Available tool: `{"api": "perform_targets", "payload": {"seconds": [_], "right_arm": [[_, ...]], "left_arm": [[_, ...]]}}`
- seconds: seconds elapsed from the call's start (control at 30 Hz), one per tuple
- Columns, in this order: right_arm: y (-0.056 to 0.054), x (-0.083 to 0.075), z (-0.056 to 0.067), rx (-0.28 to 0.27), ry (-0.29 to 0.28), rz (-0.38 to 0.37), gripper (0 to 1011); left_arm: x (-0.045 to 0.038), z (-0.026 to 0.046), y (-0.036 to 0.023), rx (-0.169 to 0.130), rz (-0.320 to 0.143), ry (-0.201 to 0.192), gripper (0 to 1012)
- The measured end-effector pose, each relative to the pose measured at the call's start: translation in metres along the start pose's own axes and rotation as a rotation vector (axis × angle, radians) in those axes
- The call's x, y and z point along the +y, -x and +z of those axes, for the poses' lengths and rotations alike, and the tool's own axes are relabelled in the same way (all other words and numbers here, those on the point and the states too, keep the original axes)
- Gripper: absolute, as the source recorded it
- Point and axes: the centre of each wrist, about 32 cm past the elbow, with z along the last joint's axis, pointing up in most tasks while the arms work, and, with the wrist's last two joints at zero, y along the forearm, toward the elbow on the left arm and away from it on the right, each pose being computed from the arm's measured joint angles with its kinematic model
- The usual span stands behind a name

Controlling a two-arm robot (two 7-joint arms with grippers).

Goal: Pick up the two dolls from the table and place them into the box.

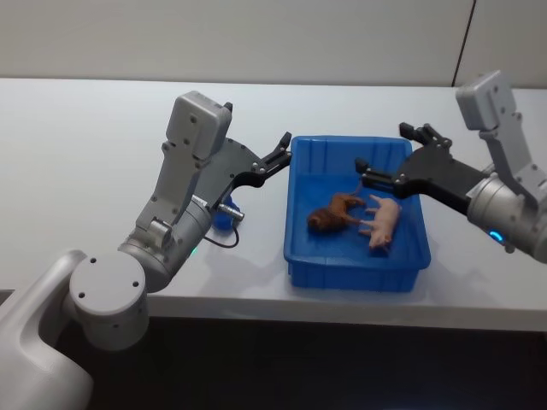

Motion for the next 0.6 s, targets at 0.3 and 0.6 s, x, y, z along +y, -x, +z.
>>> {"api": "perform_targets", "payload": {"seconds": [0.3, 0.6], "right_arm": [[-0.015, -0.014, -0.006, 0.011, 0.011, -0.062, 1001], [-0.029, -0.036, -0.019, 0.034, 0.031, -0.117, 1001]], "left_arm": [[0.0000, 0.0000, 0.0000, 0.000, 0.000, 0.000, 1001], [0.0000, 0.0000, 0.0000, 0.000, 0.000, 0.000, 1001]]}}
